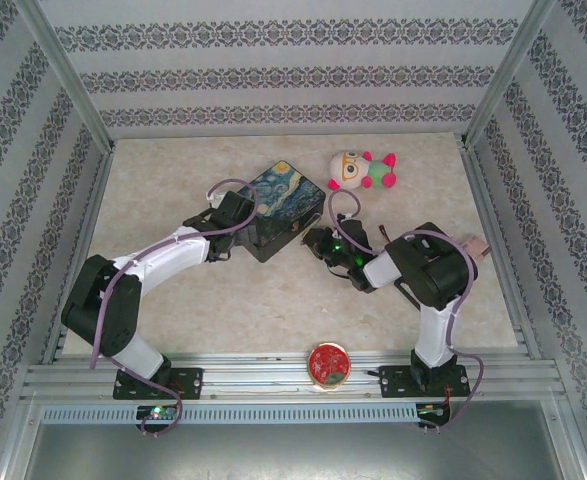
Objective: Unlock the padlock with the key
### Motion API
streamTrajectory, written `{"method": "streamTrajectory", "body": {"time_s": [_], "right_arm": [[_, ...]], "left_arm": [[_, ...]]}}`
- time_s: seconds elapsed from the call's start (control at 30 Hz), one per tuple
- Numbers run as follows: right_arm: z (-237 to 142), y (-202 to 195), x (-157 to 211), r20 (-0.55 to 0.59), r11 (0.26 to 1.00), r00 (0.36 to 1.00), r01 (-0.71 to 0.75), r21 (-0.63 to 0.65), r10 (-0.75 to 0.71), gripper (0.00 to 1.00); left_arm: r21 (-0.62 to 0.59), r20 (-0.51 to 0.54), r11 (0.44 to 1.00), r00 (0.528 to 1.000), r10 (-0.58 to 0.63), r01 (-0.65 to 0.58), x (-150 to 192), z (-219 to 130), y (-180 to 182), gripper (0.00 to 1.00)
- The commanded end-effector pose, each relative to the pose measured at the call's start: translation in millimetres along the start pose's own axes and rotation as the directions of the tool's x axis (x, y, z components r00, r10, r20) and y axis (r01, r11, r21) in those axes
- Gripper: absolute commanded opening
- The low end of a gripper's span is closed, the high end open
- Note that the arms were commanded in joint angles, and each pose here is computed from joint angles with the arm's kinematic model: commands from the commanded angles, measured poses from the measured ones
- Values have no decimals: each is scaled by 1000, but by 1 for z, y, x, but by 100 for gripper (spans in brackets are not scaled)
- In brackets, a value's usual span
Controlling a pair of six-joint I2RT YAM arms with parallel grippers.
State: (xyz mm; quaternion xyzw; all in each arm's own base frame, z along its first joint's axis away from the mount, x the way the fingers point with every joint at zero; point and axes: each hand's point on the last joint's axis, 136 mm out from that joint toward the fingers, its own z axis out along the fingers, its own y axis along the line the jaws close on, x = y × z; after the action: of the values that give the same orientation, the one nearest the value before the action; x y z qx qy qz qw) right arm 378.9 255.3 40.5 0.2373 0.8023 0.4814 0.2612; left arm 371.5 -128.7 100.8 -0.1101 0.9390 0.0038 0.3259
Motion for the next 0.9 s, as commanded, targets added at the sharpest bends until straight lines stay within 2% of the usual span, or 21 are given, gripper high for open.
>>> {"method": "streamTrajectory", "body": {"time_s": [0.0, 0.17, 0.4, 0.57, 0.73, 0.87], "right_arm": [[1, 10, -18, 92, 998, 996, -13, -57, 18, 0], [0, 17, -20, 90, 997, 996, 0, -73, 6, 0], [-24, 21, -22, 109, 996, 992, 70, -47, -65, 0], [-48, 30, -23, 99, 989, 984, 149, -14, -147, 0], [-64, 33, -12, -29, 962, 964, 267, 58, -266, 0], [-82, 23, 4, -187, 902, 912, 396, 172, -365, 0]], "left_arm": [[-117, -69, 992, 997, 30, -37, 21, 4, 35, 97], [-123, -61, 992, 998, 29, -36, 19, 2, 37, 97], [-124, -39, 992, 999, 15, -19, 14, 1, 41, 81], [-121, -14, 993, 1000, -8, 7, 1, 4, 47, 75], [-111, 19, 993, 999, -38, 40, -19, 5, 53, 75], [-104, 48, 992, 996, -69, 74, -37, 5, 59, 80]]}}
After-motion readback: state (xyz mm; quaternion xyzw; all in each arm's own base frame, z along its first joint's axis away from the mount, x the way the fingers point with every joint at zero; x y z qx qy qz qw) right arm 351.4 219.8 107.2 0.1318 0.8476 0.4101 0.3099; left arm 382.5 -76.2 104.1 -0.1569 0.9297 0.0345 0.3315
